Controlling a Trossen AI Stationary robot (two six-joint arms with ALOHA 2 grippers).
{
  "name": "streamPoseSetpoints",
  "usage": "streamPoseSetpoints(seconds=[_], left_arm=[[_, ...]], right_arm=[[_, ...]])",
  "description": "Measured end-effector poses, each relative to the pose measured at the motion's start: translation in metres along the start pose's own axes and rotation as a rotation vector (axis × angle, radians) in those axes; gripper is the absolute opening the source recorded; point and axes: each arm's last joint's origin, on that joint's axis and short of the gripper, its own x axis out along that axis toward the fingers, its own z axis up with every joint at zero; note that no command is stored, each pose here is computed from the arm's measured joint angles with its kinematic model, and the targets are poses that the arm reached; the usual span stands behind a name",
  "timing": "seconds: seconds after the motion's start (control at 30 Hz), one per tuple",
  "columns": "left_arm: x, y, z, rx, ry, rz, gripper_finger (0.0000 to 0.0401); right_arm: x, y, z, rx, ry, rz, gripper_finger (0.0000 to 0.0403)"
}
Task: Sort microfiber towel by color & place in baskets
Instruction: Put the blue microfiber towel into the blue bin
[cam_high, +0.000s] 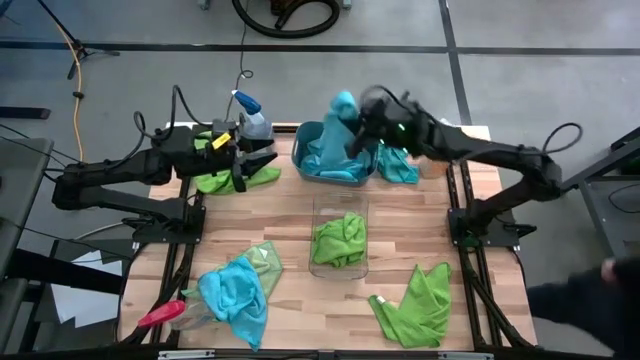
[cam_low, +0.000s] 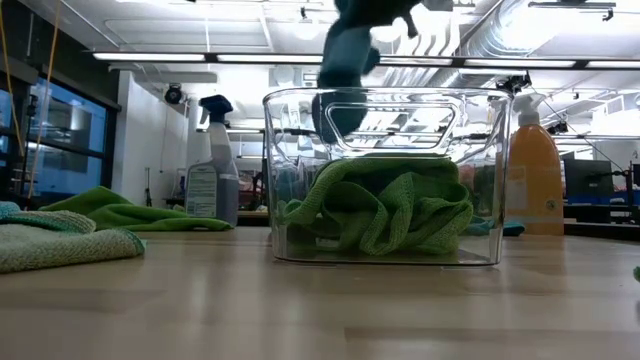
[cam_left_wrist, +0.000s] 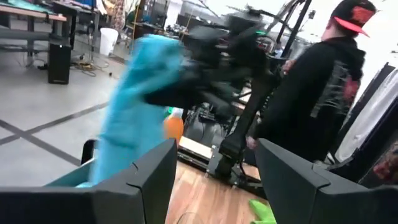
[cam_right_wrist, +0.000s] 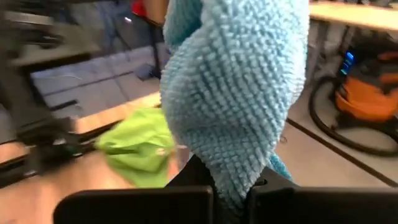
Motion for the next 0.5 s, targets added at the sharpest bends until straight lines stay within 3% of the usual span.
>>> streamPoseSetpoints(seconds=[0.2, 0.5], left_arm=[[-0.004, -0.001, 0.005, 0.027, -0.037, -0.008, 0.0206], [-0.009, -0.001, 0.007, 0.03, -0.047, -0.011, 0.0206]], right_arm=[[0.052, -0.019, -0.005, -0.002, 0.098, -0.132, 0.0], [0.108, -0.014, -0.075, 0.085, 0.365, -0.248, 0.0]])
